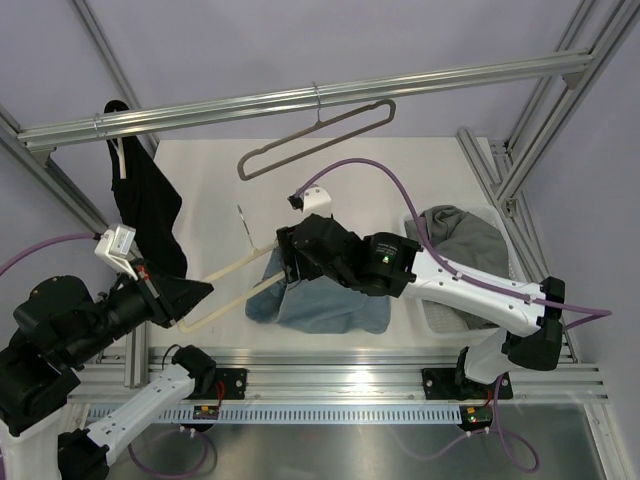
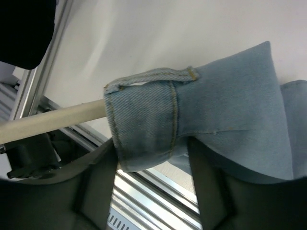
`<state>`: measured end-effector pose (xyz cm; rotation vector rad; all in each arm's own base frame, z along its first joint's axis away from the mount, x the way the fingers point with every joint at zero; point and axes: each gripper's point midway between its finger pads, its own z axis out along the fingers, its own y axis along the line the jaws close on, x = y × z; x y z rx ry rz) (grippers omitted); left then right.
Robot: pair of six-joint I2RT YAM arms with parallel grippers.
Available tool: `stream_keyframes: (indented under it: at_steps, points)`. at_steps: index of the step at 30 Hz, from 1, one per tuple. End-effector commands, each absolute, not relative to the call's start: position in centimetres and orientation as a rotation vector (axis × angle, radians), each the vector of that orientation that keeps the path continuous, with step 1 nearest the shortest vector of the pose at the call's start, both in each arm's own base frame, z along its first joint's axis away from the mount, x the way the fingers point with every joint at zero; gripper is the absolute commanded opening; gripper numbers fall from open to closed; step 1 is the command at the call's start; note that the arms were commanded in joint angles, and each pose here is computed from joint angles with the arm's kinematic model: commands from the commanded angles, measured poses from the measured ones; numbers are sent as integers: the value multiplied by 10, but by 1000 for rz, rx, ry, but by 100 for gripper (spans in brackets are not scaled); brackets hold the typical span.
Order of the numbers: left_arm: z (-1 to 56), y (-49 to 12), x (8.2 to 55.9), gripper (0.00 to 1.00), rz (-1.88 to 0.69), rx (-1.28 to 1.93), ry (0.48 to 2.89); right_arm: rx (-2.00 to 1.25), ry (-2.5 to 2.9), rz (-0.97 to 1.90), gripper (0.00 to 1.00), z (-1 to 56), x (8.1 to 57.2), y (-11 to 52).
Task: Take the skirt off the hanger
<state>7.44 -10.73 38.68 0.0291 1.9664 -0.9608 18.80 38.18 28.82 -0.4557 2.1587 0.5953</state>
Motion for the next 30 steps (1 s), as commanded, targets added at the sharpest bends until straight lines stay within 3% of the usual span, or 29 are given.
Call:
stream_keyframes:
  at_steps: [1,5,6,19,26,30]
  points:
    - [427,-110,71,0,-1034,66,1811,-330,2107,532,60,305,202,368]
    - [425,-107,67,0,-1024,75,1817,-285,2091,490,17,307,205,351]
    - [425,-106,65,0,-1025,79,1817,-263,2091,477,1,308,206,347]
    - [413,-83,43,0,-960,112,1777,-25,2077,262,0,312,243,240]
    - [431,-44,43,0,-872,-69,1619,36,1897,253,0,387,244,168]
    - [430,-52,52,0,-889,-72,1618,120,1718,158,0,466,242,115]
